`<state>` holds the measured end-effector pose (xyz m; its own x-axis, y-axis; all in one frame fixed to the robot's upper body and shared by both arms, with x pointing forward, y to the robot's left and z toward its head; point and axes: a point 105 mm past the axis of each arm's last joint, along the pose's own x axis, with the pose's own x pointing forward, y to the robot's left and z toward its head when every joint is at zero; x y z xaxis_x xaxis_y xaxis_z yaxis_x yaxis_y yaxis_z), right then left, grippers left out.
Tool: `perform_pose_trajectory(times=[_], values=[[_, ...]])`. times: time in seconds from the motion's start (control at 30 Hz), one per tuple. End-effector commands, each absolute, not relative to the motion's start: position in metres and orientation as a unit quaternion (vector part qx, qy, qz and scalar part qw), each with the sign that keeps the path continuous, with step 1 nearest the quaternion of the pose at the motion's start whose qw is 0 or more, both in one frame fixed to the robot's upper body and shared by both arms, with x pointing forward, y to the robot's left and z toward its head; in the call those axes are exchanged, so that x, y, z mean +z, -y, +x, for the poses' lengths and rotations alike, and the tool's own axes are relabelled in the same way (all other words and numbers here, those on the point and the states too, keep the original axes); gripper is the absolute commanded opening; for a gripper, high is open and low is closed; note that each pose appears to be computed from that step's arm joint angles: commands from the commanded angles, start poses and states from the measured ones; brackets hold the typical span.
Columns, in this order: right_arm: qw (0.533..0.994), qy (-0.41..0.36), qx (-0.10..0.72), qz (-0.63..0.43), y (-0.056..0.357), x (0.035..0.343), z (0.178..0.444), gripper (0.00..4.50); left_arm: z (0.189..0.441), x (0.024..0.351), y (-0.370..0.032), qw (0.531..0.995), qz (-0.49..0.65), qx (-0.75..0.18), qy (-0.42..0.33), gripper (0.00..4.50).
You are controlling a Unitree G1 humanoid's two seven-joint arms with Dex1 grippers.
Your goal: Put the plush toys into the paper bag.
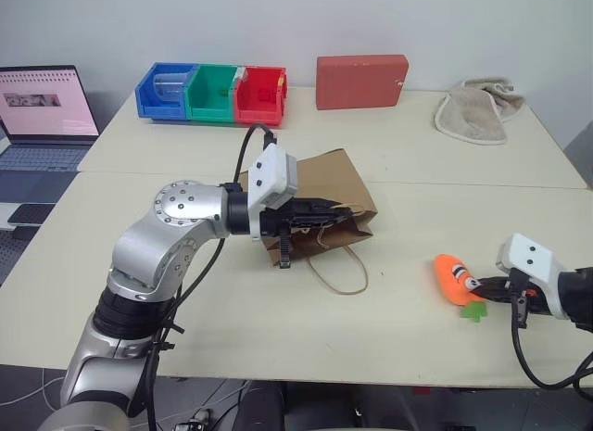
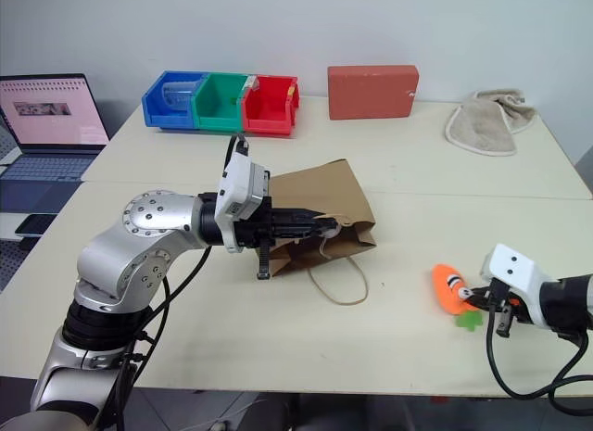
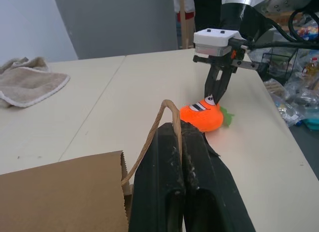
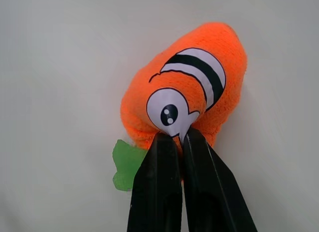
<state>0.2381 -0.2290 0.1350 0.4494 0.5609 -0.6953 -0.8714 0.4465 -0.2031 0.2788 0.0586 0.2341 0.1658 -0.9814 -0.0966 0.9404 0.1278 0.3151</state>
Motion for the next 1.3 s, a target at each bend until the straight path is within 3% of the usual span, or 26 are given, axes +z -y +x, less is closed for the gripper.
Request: perform_pose_trajectory(times=[0.03,0.17,0.4,0.67,1.3], values=[[0.782,-0.214,0.514,-0.278,0.181,0.155,0.232,0.02,0.276,0.253,-0.062,0.749,0.141,-0.640,0.094,0.00],[0.773,-0.151,0.563,-0.250,0.131,0.166,0.235,0.02,0.276,0.263,-0.062,0.751,0.136,-0.638,0.103,0.00],[0.801,-0.125,0.545,-0.215,0.082,0.156,0.273,0.02,0.272,0.264,-0.057,0.743,0.135,-0.648,0.101,0.00],[0.815,-0.120,0.533,-0.194,0.056,0.147,0.288,0.02,0.272,0.267,-0.058,0.744,0.134,-0.648,0.100,0.00],[0.850,-0.060,0.489,-0.184,0.015,0.159,0.327,0.02,0.268,0.263,-0.050,0.730,0.128,-0.664,0.094,0.00]])
